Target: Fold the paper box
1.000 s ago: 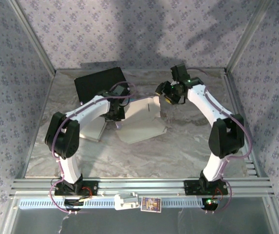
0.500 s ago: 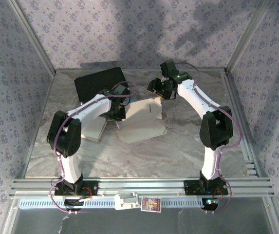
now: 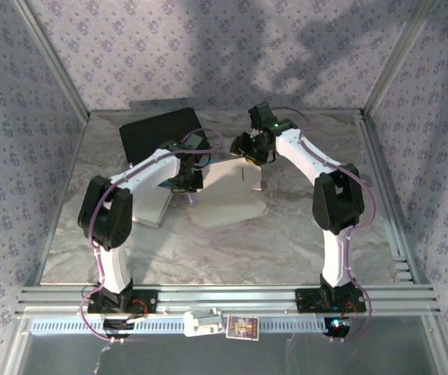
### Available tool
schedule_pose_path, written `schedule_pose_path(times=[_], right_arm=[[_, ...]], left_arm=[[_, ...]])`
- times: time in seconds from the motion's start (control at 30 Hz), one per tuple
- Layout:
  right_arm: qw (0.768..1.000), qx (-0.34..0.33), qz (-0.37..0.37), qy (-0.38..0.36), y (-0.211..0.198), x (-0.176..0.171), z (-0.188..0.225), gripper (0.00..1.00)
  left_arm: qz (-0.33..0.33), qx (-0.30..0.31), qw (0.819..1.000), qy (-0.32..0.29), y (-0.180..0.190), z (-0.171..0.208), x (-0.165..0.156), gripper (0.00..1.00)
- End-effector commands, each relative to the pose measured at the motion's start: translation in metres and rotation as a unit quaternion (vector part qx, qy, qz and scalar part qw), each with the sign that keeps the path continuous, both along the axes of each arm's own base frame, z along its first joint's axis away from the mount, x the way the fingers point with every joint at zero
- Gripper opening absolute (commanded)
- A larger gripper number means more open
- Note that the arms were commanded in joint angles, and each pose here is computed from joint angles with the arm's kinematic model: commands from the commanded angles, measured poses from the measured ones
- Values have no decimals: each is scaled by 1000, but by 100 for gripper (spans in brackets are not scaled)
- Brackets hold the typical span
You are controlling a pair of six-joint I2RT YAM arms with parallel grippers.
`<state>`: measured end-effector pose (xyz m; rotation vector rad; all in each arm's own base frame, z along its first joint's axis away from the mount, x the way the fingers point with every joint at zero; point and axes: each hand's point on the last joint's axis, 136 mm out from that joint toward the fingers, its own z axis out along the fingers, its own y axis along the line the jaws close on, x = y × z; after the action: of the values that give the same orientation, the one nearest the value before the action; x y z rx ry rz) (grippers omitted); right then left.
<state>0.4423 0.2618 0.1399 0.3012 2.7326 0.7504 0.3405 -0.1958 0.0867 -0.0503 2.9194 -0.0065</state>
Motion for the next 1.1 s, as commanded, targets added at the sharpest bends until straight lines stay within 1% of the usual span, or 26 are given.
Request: schedule_pose_path(times=[0.0,0.1,0.2,0.33,0.43,0.53,0.67,0.97,1.07], right_arm=[[999,24,22,-2,17,-10,11,57],[998,46,29,-9,24,-13,21,57],[998,53,30,-12,17,-19,30,57],[998,44,2,-36,-22,-29,43,58],[998,28,-23,-46,-56,-44,40,58],[999,21,-25,-42,-71,-64,20,56],[1000,19,-12,-10,-70,-83,-21,51],[1000,-18,9,-19,-62,-65,-65,49],[1000,-22,11,-4,-59,-60,-78,48]], left_arm=[[-8,10,1000,8,3,2,-1,0],[-13,5,1000,-2,1,4,2,0],[-25,-5,999,-19,-2,7,5,0],[-41,-21,998,-44,-5,15,10,0],[-49,-29,997,-51,-8,17,12,0],[-54,-29,997,-50,-10,15,13,0],[-57,-31,997,-48,-10,13,12,0],[-61,-28,997,-43,-9,10,10,0],[-61,-27,997,-40,-9,8,8,0]])
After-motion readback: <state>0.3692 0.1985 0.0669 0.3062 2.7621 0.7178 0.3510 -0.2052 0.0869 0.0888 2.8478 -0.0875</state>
